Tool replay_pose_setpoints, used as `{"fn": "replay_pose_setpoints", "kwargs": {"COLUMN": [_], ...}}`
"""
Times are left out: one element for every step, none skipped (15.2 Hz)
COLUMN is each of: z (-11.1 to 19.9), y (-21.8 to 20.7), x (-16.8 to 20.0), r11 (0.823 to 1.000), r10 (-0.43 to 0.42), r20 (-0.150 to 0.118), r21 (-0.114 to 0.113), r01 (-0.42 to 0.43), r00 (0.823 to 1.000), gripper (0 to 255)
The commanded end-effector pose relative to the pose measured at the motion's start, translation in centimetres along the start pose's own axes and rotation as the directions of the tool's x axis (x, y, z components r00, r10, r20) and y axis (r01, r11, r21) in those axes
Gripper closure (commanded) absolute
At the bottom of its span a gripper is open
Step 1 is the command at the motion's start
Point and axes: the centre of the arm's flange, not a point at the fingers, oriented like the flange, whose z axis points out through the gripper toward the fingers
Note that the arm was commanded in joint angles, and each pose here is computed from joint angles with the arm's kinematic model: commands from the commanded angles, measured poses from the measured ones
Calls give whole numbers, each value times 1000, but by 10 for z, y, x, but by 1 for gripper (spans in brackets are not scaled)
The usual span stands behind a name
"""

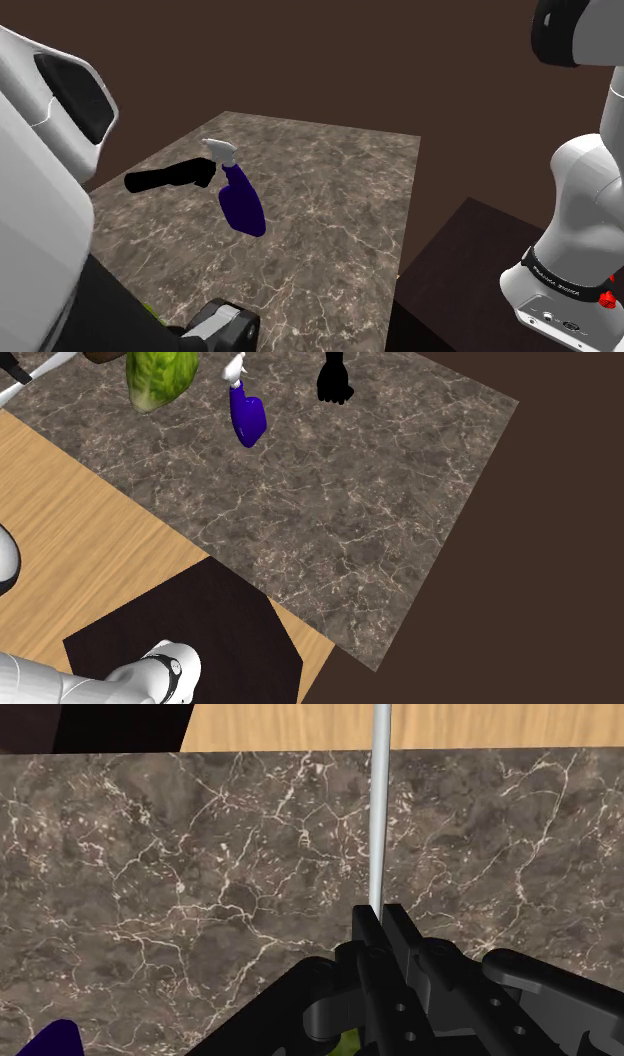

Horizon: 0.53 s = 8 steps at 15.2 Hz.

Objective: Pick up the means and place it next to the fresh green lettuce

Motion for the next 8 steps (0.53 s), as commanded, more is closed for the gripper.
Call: {"fn": "replay_pose_setpoints", "kwargs": {"z": [10,15,21,26,31,37,42,47], "y": [0,0,0,0,0,0,0,0], "x": [1,1,1,2,2,2,3,3], "r11": [1000,1000,1000,1000,1000,1000,1000,1000], "r10": [0,0,0,0,0,0,0,0], "r20": [0,0,0,0,0,0,0,0], "r21": [0,0,0,0,0,0,0,0], "r01": [0,0,0,0,0,0,0,0], "r00": [1000,1000,1000,1000,1000,1000,1000,1000], "gripper": [255,255,255,255,255,255,255,255]}}
